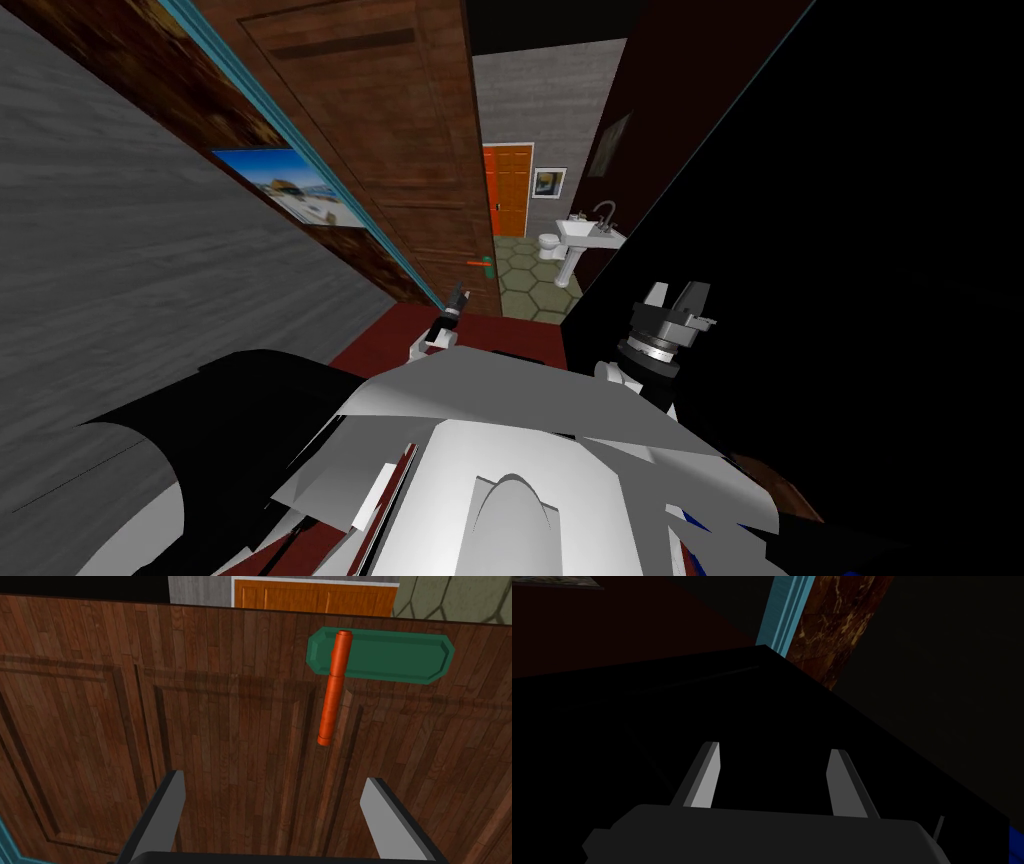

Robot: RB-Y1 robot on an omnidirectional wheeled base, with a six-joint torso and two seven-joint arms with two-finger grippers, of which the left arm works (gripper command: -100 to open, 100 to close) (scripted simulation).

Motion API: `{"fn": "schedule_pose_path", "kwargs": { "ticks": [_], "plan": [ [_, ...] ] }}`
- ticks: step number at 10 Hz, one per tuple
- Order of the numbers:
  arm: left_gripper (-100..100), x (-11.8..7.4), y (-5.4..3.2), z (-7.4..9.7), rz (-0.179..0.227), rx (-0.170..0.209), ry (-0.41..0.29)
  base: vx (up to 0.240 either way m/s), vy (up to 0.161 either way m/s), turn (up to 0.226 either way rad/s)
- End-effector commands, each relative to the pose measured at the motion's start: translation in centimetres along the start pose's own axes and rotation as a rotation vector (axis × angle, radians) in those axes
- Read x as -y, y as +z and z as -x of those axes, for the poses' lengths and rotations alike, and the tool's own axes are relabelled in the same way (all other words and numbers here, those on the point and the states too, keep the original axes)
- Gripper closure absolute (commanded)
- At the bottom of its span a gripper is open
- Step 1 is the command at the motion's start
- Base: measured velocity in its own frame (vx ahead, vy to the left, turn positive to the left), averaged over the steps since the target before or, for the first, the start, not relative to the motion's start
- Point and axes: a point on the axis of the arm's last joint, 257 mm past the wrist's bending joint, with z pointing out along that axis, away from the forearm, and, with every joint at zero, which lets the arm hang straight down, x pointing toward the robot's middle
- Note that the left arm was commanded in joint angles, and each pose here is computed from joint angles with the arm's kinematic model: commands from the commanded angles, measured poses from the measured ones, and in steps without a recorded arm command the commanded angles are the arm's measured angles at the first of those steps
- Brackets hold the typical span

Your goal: Pull the door open

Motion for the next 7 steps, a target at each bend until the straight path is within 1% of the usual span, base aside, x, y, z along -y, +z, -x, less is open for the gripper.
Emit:
{"fn": "schedule_pose_path", "kwargs": {
  "ticks": [1, 2, 4, 7],
  "plan": [
    [-100, -1.4, -0.05, 0.7, 0.034, 0.006, -0.001, 0.141, 0.043, -0.037],
    [-100, -1.9, -0.08, 1.0, 0.045, 0.008, -0.001, 0.155, 0.029, -0.031],
    [-100, -3.8, -0.3, 2.3, 0.097, 0.02, -0.001, 0.177, 0.022, -0.041],
    [-100, -5.7, -0.6, 3.8, 0.149, 0.034, 0.001, 0.208, 0.033, -0.036]
  ]
}}
